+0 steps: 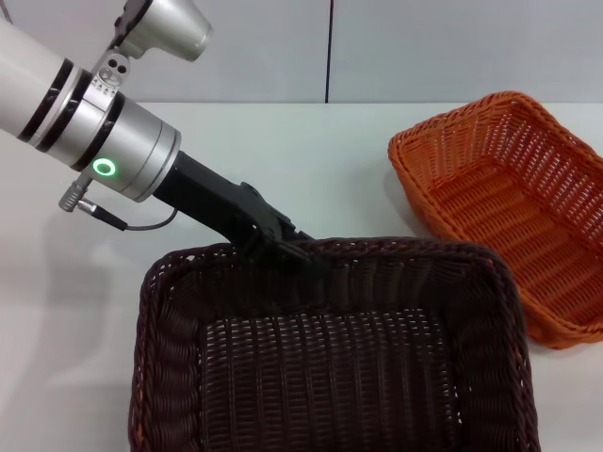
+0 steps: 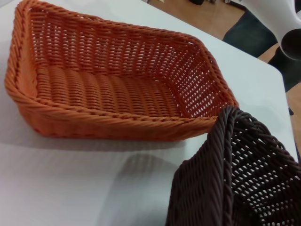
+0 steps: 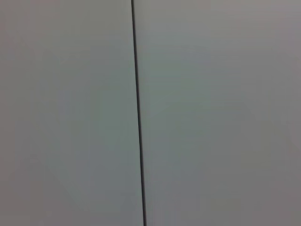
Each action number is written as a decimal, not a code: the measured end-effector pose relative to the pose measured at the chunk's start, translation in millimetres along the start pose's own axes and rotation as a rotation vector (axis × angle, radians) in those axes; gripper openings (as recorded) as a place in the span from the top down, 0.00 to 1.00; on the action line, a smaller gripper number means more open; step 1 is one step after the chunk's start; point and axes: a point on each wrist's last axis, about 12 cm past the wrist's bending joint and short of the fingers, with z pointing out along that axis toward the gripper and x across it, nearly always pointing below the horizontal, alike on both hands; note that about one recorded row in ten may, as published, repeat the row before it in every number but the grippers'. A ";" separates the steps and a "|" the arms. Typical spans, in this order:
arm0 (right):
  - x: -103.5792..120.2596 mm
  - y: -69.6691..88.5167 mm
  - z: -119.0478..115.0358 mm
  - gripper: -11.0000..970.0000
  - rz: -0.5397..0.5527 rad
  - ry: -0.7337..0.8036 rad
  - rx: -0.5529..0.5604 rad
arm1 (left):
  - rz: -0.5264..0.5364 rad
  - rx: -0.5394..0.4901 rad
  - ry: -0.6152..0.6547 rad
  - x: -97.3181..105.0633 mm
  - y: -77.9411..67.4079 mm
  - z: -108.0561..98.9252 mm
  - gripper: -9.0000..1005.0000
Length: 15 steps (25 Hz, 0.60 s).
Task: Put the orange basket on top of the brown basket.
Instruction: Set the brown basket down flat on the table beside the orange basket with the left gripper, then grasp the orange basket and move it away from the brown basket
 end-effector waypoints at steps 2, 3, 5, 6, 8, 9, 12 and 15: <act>-0.2 0.7 0.3 0.42 0.001 -0.001 0.000 | 0.001 -0.006 0.001 0.3 0.4 0.6 0.71; -0.3 0.9 0.4 0.42 0.002 -0.002 0.001 | 0.001 -0.006 0.001 0.3 0.4 0.6 0.67; -0.6 1.4 0.7 0.42 0.004 -0.003 0.002 | -0.003 -0.071 -0.050 -1.4 7.5 -5.0 0.58; -0.7 1.7 1.0 0.42 0.005 -0.004 0.001 | -0.003 -0.071 -0.050 -1.4 7.5 -5.0 0.53; -0.8 2.4 1.3 0.42 0.006 -0.004 0.001 | -0.022 -0.129 -0.113 -2.6 15.3 -13.3 0.47; -0.9 2.8 1.4 0.42 0.006 -0.004 0.000 | -0.026 -0.141 -0.125 -2.6 16.9 -15.4 0.44; -1.1 3.3 1.9 0.42 0.008 -0.005 0.001 | -0.033 -0.173 -0.162 -2.9 21.0 -21.7 0.37; -2.5 5.1 5.3 0.42 0.016 -0.003 -0.005 | -0.035 -0.201 -0.208 -2.6 23.3 -28.3 0.30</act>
